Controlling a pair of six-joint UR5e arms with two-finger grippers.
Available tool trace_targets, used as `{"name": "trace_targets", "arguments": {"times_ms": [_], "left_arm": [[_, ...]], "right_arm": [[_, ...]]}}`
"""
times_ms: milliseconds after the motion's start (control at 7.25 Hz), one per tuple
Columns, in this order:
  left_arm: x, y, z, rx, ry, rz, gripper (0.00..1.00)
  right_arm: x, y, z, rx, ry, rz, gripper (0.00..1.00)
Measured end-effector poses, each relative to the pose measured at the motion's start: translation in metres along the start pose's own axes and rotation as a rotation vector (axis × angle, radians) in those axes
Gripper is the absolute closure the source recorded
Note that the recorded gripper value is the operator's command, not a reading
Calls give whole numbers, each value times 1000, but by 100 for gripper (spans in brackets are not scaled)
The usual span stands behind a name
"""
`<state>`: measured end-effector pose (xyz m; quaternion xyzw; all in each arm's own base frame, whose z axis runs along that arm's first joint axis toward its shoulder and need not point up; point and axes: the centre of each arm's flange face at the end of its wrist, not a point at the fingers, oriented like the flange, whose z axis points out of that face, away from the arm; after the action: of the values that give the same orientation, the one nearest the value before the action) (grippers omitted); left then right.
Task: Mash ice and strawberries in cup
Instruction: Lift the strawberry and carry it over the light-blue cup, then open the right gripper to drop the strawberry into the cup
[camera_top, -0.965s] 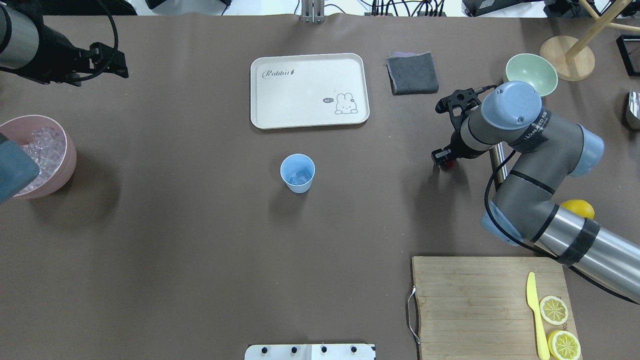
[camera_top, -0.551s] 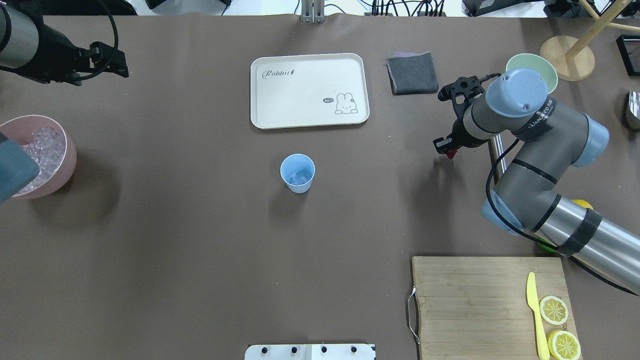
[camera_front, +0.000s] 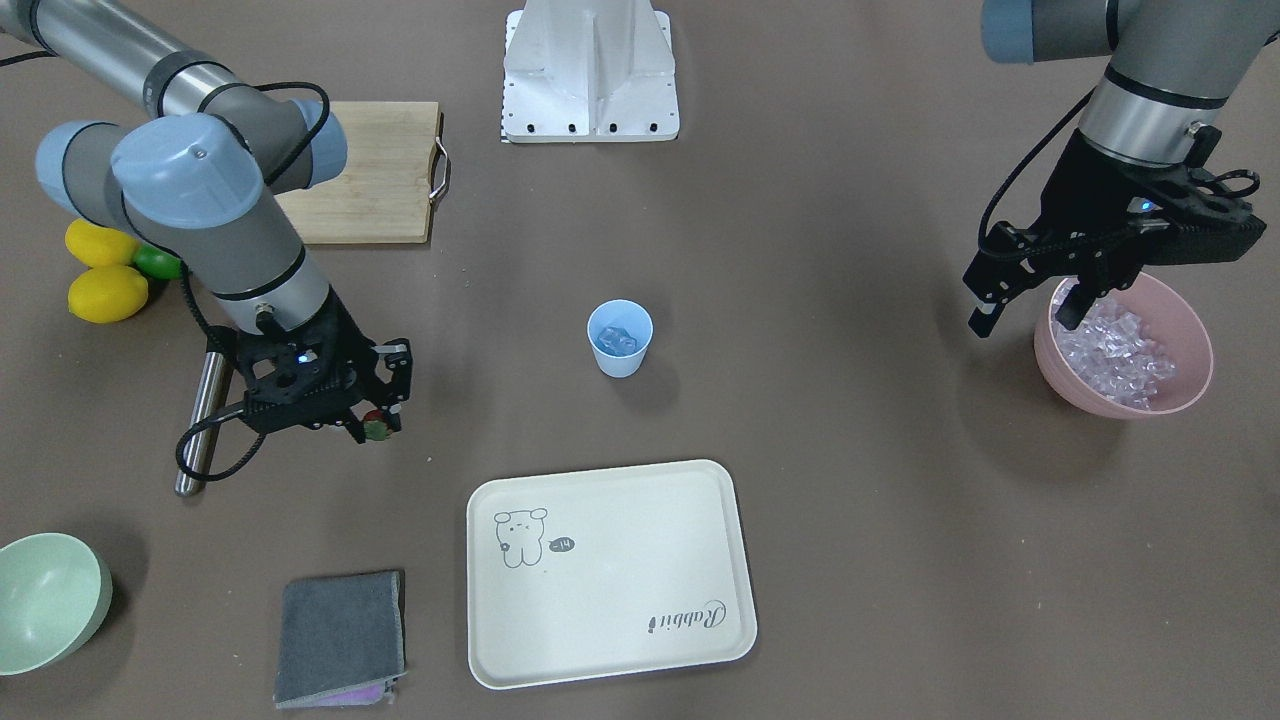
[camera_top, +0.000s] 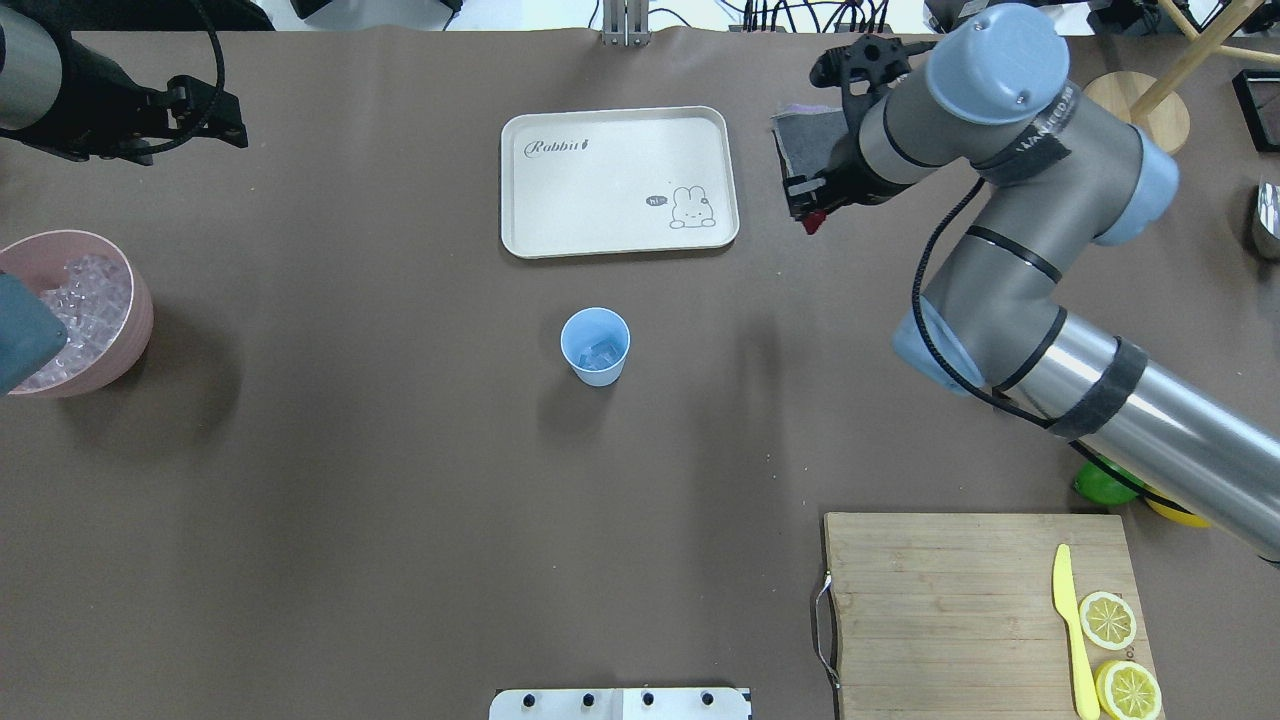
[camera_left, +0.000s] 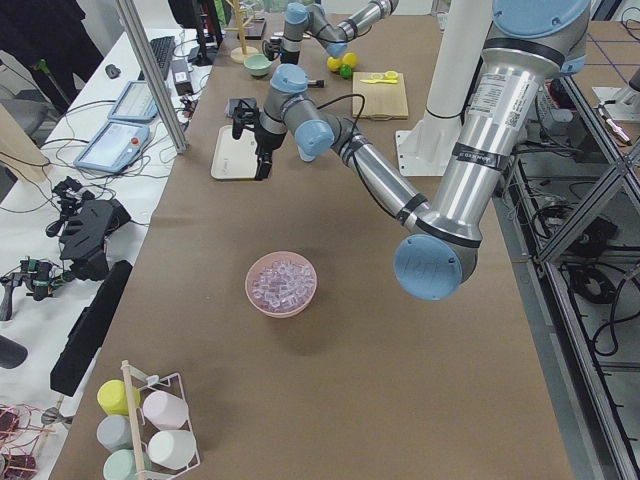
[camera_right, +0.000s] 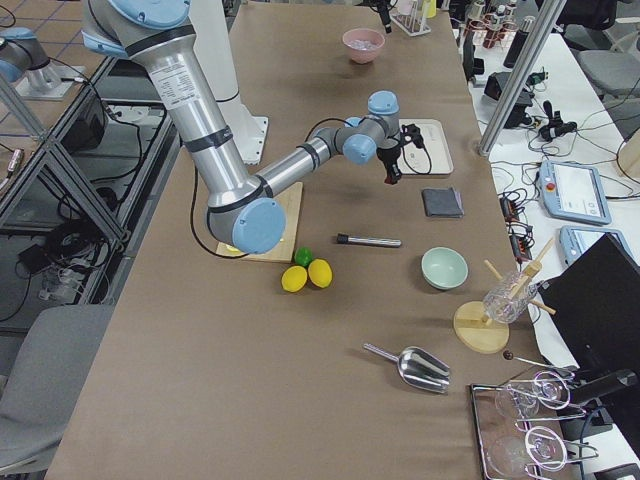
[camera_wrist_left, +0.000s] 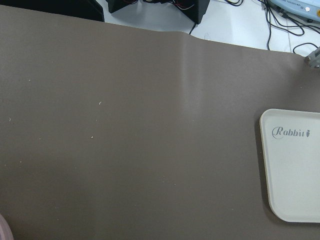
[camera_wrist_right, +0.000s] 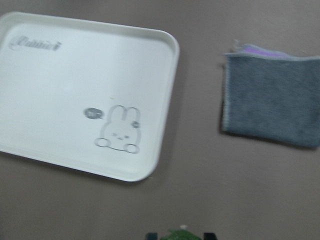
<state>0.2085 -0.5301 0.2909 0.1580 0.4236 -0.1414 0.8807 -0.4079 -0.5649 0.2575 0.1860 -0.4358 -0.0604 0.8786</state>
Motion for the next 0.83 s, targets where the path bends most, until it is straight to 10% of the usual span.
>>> {"name": "trace_targets", "arguments": {"times_ms": [276,827], "left_arm": [[-5,0,3,-3,-9,-11,2],[-7,0,5,-4,-14,-19,2]], "right_arm": [[-102,7,-4,33,-79,44,100],[-190,62,25,62,-83,11,100]]}}
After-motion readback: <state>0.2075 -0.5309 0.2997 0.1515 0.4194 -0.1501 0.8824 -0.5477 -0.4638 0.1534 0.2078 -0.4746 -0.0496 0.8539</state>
